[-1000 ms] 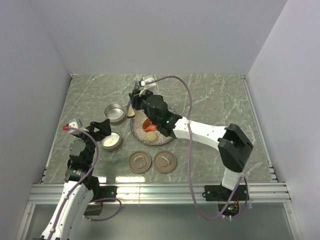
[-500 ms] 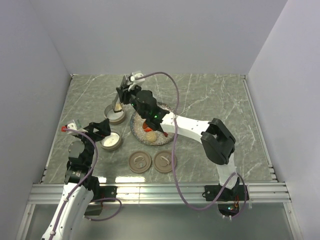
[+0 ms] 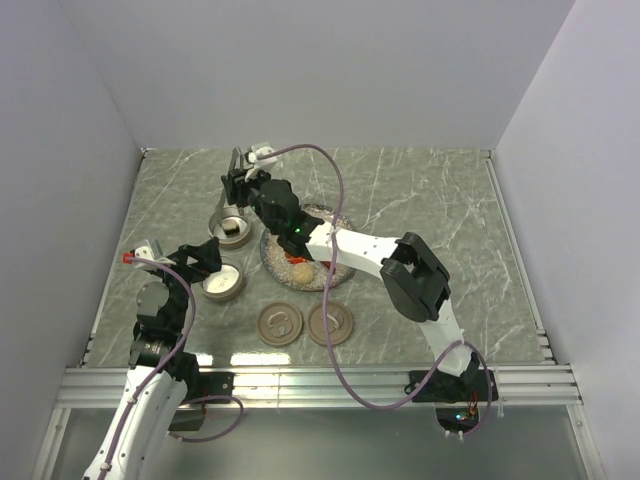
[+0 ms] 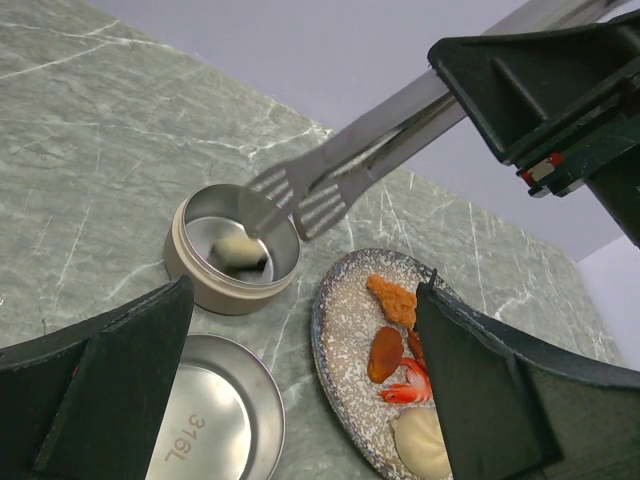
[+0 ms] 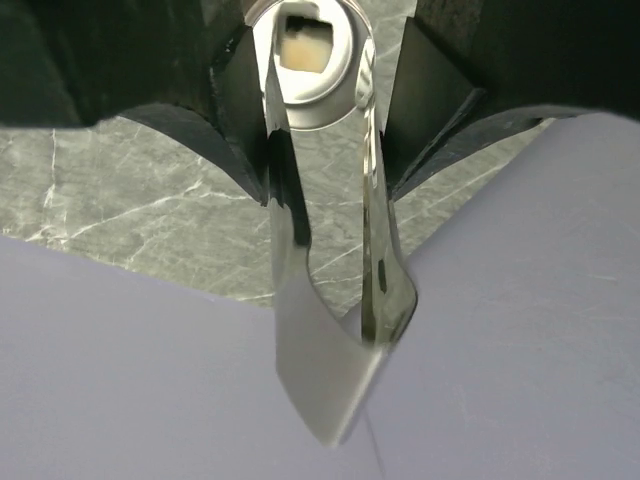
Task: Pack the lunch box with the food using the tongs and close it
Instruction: Place the food into the lunch box, then pick up the food using the clamp
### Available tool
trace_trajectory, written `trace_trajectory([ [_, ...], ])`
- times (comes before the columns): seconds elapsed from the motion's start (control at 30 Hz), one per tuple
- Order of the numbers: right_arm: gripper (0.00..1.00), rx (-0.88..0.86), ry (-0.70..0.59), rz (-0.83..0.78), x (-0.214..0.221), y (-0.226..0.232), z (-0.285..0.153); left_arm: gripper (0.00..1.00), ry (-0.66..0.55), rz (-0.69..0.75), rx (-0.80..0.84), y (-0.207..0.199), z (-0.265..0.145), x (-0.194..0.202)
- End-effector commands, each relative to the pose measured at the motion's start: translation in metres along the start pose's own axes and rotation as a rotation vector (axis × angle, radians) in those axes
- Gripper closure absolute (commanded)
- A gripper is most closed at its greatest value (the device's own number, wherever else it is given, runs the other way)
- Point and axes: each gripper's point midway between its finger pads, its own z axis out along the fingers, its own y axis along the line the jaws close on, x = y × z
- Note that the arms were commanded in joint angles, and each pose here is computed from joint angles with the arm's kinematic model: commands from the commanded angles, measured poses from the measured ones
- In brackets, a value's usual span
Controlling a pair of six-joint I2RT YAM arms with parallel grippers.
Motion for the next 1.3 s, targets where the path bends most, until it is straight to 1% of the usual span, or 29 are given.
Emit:
trace_trajectory([
  [0.0,0.44,-0.018,-0.13,0.041,-0.052,0.013,0.003,0.0,-0.035,-0.016,0.045,-0.014,0.0,-0.016],
  [0.07,0.44,-0.016,-0.129,0.039,-0.049,0.011,0.002,0.01,-0.035,-0.016,0.045,-0.014,0.0,-0.016],
  [0.2,0.44,-0.014,-0.154,0.042,-0.058,0.009,-0.006,0.0,-0.035,-0.014,0.038,-0.013,0.0,-0.016],
  [0.23,0.45,-0.01,-0.178,0.046,-0.065,0.008,-0.008,0.01,-0.036,-0.015,0.036,-0.013,0.0,-0.016],
  [0.43,0.47,0.024,-0.221,0.025,-0.084,-0.01,-0.045,0.01,-0.035,-0.017,0.032,-0.011,0.0,-0.015],
  [0.6,0.47,0.079,-0.214,-0.004,-0.091,-0.034,-0.088,0.01,-0.035,-0.017,0.032,-0.011,0.0,-0.014],
  [0.77,0.47,0.158,-0.148,-0.055,-0.076,-0.062,-0.125,0.0,-0.032,-0.018,0.032,-0.011,0.001,-0.013],
  [0.97,0.47,0.243,-0.059,-0.084,-0.044,-0.088,-0.153,0.01,-0.018,-0.017,0.043,-0.012,0.003,-0.009],
  [1.27,0.45,0.266,0.015,-0.07,-0.01,-0.094,-0.173,0.01,-0.009,-0.015,0.063,-0.016,0.004,-0.007],
])
